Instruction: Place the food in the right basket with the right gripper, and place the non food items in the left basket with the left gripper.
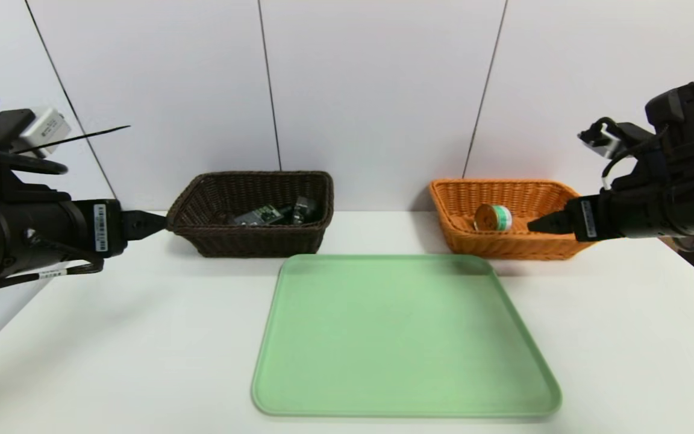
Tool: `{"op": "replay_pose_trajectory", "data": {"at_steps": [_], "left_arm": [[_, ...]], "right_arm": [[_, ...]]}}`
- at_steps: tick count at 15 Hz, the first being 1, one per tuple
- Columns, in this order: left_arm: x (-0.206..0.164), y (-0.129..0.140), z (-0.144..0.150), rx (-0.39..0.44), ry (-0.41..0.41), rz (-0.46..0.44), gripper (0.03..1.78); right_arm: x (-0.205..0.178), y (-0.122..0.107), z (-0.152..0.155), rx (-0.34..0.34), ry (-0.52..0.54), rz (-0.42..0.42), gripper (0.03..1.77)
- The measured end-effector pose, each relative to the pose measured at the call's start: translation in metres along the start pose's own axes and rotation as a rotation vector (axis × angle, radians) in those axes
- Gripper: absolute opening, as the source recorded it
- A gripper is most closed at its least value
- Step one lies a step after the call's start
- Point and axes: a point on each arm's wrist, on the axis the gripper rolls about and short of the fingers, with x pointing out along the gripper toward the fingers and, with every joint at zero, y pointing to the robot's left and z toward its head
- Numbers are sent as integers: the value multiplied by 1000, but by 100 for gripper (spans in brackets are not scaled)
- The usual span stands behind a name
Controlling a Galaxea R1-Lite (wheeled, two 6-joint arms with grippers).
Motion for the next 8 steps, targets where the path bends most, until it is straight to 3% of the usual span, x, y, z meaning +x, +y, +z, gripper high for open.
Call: {"op": "replay_pose_trajectory", "data": {"at_steps": [4, 8], "left_arm": [[-11, 29, 6, -73, -52, 112, 169], [-24, 40, -1, -98, -71, 153, 169]], "right_arm": [[-25, -16, -15, 39, -12, -41, 169], [-48, -22, -30, 62, -34, -67, 169]]}}
